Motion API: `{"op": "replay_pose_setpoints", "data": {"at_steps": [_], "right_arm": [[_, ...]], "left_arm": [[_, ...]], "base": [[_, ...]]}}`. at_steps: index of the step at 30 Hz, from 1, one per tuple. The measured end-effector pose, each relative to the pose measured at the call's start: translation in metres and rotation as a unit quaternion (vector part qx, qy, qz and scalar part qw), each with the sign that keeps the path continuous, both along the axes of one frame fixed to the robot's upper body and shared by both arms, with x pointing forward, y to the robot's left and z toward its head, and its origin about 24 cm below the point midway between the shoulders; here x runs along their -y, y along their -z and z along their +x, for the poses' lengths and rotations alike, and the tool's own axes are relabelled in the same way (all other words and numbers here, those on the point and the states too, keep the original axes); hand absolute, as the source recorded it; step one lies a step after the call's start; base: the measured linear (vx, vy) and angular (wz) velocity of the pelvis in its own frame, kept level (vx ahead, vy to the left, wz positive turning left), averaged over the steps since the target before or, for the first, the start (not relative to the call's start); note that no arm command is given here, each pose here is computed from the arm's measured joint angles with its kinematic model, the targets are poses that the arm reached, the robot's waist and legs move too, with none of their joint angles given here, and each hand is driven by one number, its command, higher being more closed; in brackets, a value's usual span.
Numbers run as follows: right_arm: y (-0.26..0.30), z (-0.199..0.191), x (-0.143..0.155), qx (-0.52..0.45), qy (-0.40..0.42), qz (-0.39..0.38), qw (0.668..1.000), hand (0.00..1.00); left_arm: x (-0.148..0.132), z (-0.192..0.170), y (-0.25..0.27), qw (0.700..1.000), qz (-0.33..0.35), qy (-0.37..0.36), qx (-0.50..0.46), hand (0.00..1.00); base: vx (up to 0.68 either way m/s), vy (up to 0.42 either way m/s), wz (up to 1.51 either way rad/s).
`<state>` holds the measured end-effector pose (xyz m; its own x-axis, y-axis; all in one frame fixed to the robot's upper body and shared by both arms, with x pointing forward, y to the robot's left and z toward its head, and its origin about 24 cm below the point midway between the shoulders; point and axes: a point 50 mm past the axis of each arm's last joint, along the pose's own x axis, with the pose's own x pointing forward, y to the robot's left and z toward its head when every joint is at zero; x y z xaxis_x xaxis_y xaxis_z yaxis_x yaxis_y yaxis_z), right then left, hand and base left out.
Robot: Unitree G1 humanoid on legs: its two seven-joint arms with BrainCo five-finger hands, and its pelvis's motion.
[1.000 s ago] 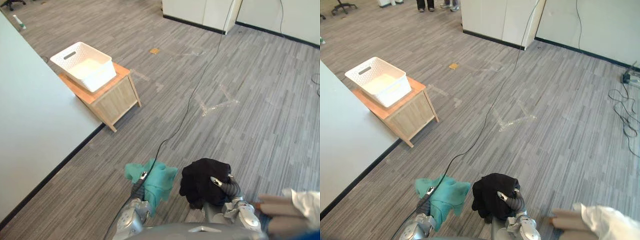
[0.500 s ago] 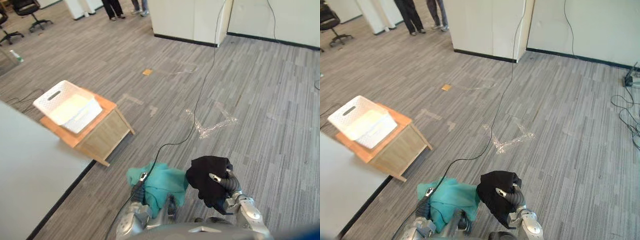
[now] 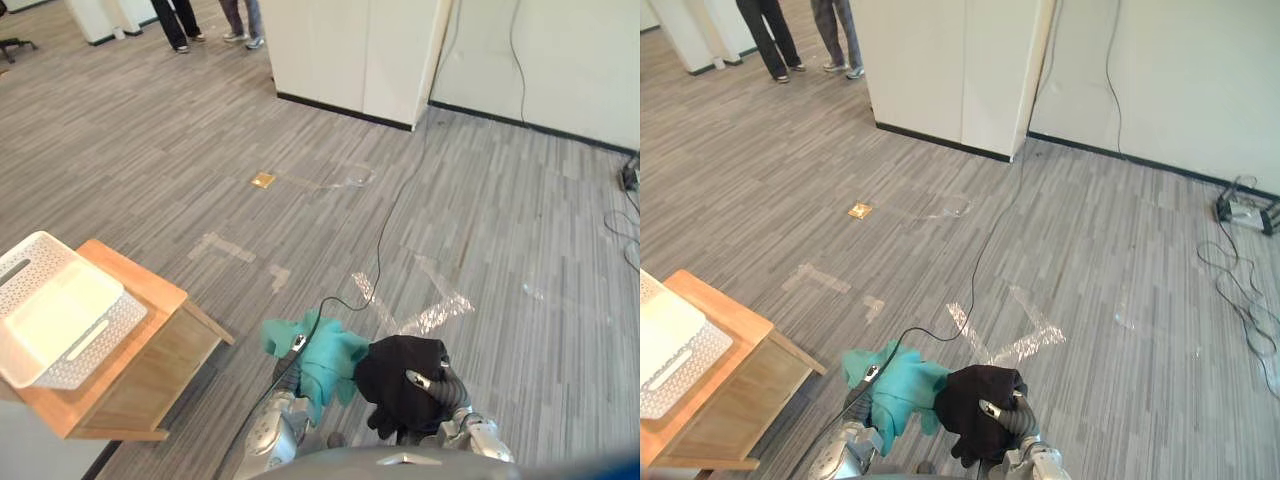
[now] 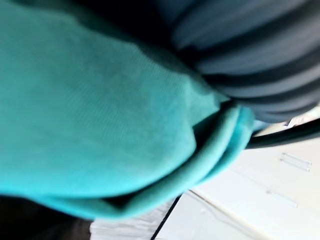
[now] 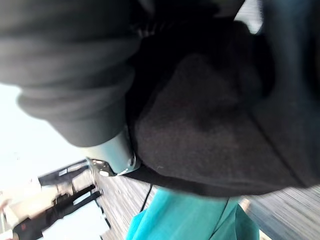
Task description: Tidy the bed and pick cloth on bed and put in laundry
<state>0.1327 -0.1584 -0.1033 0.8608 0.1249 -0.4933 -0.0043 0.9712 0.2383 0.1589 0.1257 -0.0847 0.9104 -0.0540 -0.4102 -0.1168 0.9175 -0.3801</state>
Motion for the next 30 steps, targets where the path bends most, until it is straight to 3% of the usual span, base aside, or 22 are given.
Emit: {"op": "replay_pose_setpoints", "data": {"at_steps": [5, 9, 15, 22, 30], "right_arm": [[-0.001, -0.008, -0.015, 0.004, 0.005, 0.020, 1.000, 1.00], [-0.013, 0.021, -0.010, 0.046, -0.005, 0.013, 0.999, 1.00], [-0.012, 0.020, -0.002, 0.040, -0.010, 0.007, 0.999, 1.00], [-0.008, 0.013, 0.001, 0.028, 0.000, 0.006, 1.000, 1.00], [0.003, -0.007, -0.001, -0.009, 0.025, 0.007, 1.000, 1.00]], "left_arm": [[-0.010, -0.001, 0.001, 1.000, 0.014, -0.001, -0.003, 1.00], [-0.005, -0.017, 0.012, 0.999, -0.018, -0.027, -0.038, 1.00], [-0.006, -0.014, 0.003, 0.999, -0.030, -0.018, -0.005, 1.00], [0.007, -0.008, -0.004, 0.998, -0.047, 0.020, 0.022, 1.00], [0.000, -0.007, 0.005, 1.000, -0.030, 0.000, 0.000, 1.00]], "base": [[0.58, -0.320, 1.10], [0.43, -0.318, 0.37], [0.43, -0.272, 0.57], [0.41, -0.002, 0.42], [0.44, 0.126, 0.53]]}}
